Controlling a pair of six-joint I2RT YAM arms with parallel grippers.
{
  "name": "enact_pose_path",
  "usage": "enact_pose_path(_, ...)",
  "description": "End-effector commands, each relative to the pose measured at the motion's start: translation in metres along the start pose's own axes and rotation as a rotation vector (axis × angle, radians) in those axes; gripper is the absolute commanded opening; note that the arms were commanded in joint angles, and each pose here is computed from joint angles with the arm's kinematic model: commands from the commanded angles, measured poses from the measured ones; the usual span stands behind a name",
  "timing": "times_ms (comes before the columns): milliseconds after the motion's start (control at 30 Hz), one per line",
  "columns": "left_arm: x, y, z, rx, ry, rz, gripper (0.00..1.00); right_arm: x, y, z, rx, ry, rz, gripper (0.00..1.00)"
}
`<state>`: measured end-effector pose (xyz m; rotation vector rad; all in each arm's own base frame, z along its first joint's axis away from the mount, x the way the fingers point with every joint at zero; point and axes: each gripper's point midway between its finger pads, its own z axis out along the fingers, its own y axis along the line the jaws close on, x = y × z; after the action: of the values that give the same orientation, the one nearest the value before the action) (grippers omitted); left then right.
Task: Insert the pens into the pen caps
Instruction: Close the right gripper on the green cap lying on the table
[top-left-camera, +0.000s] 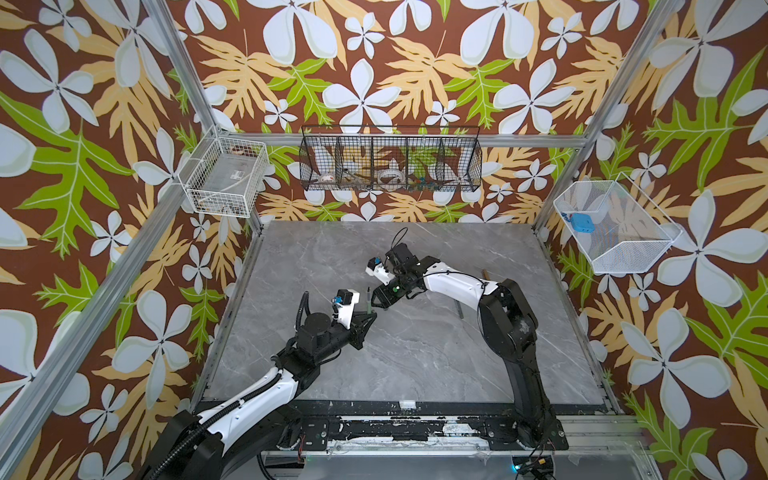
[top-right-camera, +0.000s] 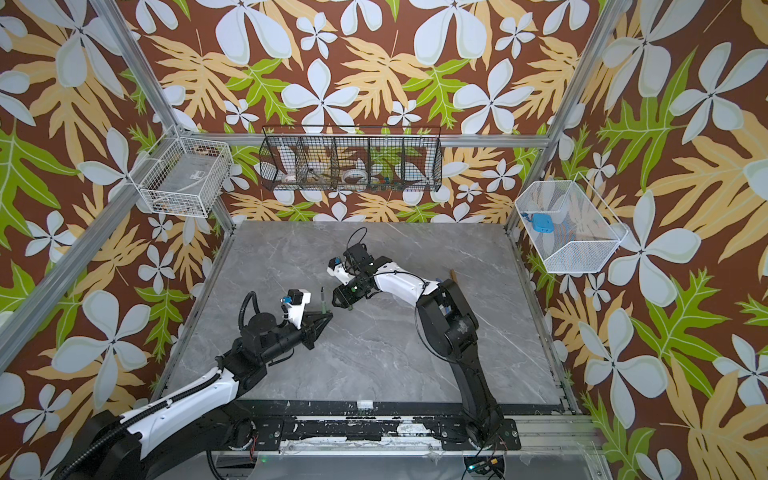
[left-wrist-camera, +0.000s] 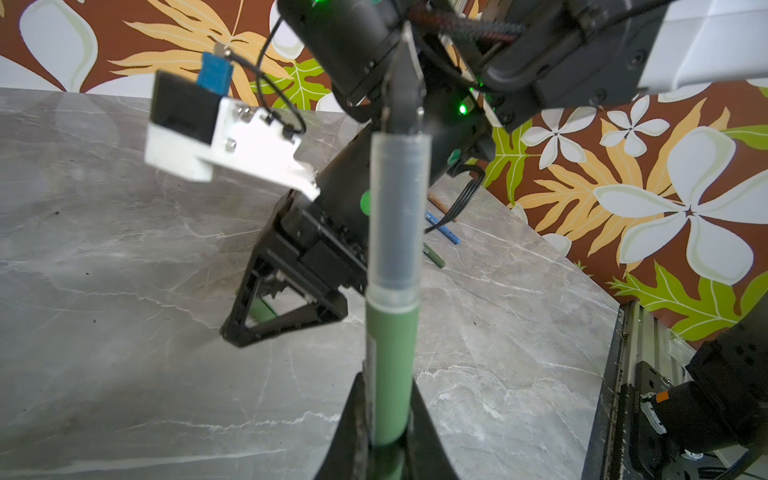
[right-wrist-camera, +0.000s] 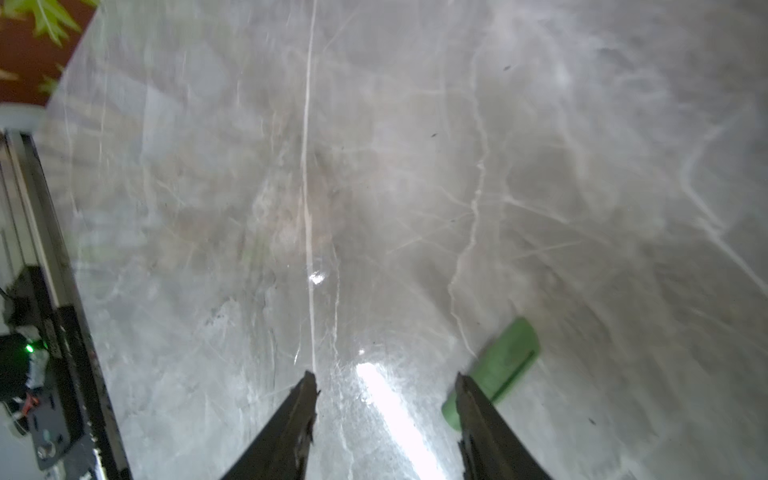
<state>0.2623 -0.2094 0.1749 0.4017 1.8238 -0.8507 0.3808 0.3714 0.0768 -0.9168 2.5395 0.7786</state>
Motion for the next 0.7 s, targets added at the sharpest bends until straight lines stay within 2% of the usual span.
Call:
enact_pose_path(0,-0.006,0.0,-0.001,-0.004,-0.021,0.018,0.0,0.006,-0.025,-0.006,0.13,0.013,0.168,0.55)
enact_pose_path(33,-0.005,0.0,-0.001,-0.003,-0.02,0.016,0.0,0.008,-0.031,-0.007,0.166,0.028,0.181,0.55)
enact_pose_path(200,-0.003,-0.001,0.001,0.007,-0.009,0.013,0.0,0.005,-0.02,-0.001,0.152,0.05,0.175,0.56)
enact_pose_path(400,-0.003,-0.002,0.001,0.012,-0.009,0.011,0.0,0.016,-0.032,0.007,0.266,0.118,0.198,0.57)
enact_pose_path(667,-0.004,-0.004,0.001,0.023,-0.015,0.008,0.0,0.02,-0.036,0.017,0.304,0.122,0.222,0.52)
